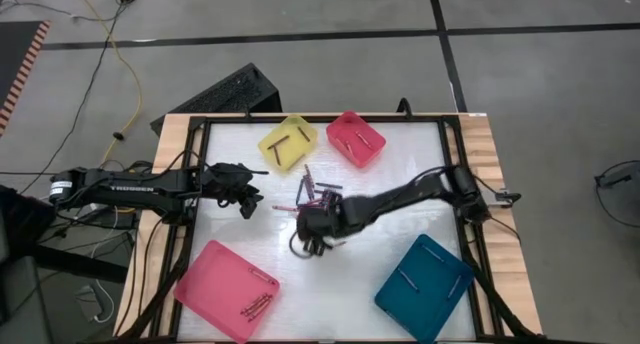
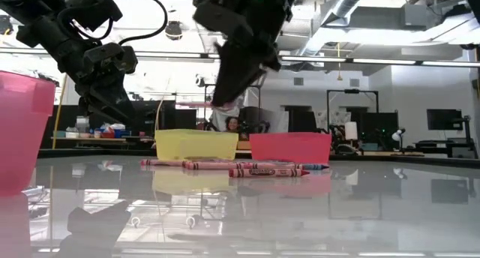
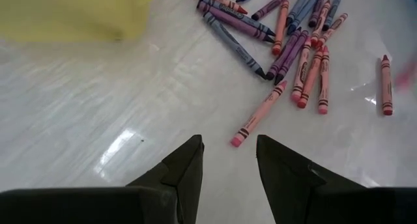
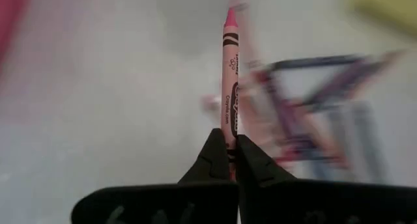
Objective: Sort crayons
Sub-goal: Put the pink crayon into the red bin
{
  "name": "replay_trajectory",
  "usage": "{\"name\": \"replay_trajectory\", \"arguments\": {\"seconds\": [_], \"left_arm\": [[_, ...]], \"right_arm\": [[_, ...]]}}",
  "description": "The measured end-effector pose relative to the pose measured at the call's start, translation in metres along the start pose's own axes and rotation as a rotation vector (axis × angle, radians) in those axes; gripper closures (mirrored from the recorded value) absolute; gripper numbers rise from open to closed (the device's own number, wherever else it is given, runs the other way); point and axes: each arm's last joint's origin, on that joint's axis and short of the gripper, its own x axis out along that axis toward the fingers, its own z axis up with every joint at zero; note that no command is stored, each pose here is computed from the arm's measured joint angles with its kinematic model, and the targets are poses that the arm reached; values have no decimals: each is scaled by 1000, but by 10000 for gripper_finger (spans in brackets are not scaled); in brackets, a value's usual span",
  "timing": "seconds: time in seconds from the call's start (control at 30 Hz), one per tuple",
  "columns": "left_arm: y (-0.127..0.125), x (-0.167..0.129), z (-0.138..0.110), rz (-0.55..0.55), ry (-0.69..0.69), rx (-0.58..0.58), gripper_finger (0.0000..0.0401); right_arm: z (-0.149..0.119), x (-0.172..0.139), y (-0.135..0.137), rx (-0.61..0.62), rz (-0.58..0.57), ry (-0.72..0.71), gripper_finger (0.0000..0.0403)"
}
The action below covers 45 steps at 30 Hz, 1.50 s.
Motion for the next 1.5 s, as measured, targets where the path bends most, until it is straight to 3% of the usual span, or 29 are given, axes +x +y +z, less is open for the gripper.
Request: {"name": "replay_trajectory", "arguments": {"seconds": [0.5, 0.7, 0.87, 1.17, 1.5], "left_arm": [[1, 0, -1, 10, 5, -2, 268], [2, 0, 0, 56, -25, -66, 268], [3, 0, 1, 102, -59, -113, 268], [4, 0, 2, 117, -78, -171, 268], [4, 0, 2, 133, -95, -235, 268]], "right_arm": [[34, -88, -143, -47, -218, -45, 400], [30, -115, -206, 3, -302, -13, 400], [19, -129, -249, 49, -286, -5, 400], [-23, -103, -299, 166, -220, -29, 400], [-52, -45, -305, 254, -194, -206, 400]]}}
